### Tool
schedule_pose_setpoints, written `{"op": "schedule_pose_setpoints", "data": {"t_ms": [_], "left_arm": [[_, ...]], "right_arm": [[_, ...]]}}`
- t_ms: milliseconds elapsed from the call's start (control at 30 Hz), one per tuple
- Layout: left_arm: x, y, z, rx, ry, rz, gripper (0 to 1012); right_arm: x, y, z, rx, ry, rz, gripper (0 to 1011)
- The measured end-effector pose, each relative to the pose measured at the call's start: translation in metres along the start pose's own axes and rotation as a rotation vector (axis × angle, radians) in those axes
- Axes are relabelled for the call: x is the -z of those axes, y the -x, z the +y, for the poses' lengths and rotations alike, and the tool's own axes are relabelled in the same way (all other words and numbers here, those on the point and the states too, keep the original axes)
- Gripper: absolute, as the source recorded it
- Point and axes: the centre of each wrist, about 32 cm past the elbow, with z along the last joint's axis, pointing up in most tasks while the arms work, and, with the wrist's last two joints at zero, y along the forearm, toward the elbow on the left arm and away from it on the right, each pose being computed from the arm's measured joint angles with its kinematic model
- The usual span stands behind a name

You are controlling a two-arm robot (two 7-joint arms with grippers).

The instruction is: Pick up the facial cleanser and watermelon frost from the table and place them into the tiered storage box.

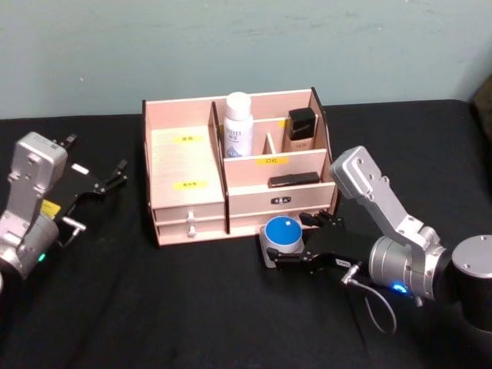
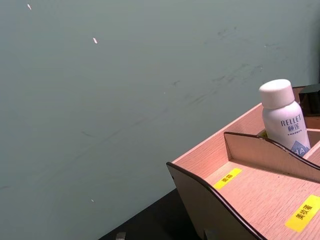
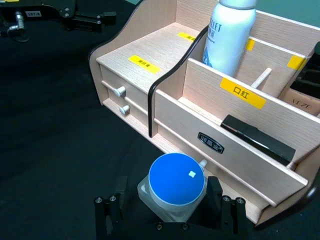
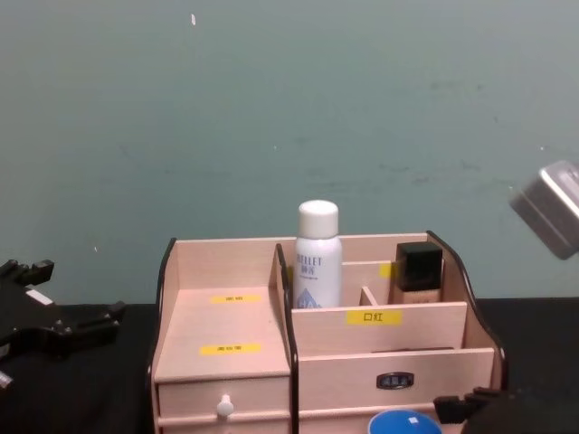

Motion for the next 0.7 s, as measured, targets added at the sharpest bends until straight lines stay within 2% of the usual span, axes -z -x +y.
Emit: {"op": "schedule_pose_setpoints", "data": {"t_ms": [333, 700], "left_arm": [[0.0000, 0.0000, 0.0000, 0.000, 0.000, 0.000, 1010], [0.0000, 0.0000, 0.0000, 0.000, 0.000, 0.000, 1010]], "right_arm": [[-0.0017, -0.0022, 0.0076, 0.001, 0.000, -0.003, 1002], [-0.0025, -0.0020, 0.0093, 0.010, 0.002, -0.014, 1002]]}}
